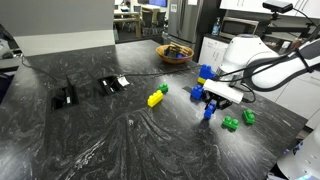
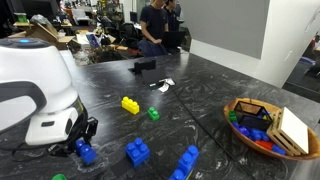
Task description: Move a blue block to the right then move a green block forward
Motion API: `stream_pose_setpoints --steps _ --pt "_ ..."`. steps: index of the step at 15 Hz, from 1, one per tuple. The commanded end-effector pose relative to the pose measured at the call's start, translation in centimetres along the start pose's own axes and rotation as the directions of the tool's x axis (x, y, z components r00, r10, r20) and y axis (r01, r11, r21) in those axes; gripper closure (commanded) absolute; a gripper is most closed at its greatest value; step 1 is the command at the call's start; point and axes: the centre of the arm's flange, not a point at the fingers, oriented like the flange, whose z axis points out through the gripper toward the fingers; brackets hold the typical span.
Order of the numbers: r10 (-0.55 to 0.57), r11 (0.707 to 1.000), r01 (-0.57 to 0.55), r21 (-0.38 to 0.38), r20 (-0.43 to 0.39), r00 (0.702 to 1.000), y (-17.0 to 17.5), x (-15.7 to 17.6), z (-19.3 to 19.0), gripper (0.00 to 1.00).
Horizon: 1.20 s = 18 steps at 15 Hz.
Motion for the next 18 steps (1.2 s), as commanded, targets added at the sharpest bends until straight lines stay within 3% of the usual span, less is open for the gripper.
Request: stream_pose_setpoints --steps 1,6,9,14,18 --pt "-0.039 0.999 0.038 -0.032 -0.033 0.999 1.9 0.4 -3.1 0.90" --pt "0.088 0.996 -0.090 -0.021 -0.080 0.993 4.5 4.4 -5.6 0.90" --pt "0.210 0.978 -0.209 0.011 -0.055 0.976 6.0 7.9 -5.3 0.90" --pt "0.413 0.911 -0.413 -0.003 -0.034 0.910 8.6 12.8 -4.3 0.90" --pt "0.515 0.857 -0.515 -0.020 -0.028 0.857 8.9 14.7 -2.8 0.90"
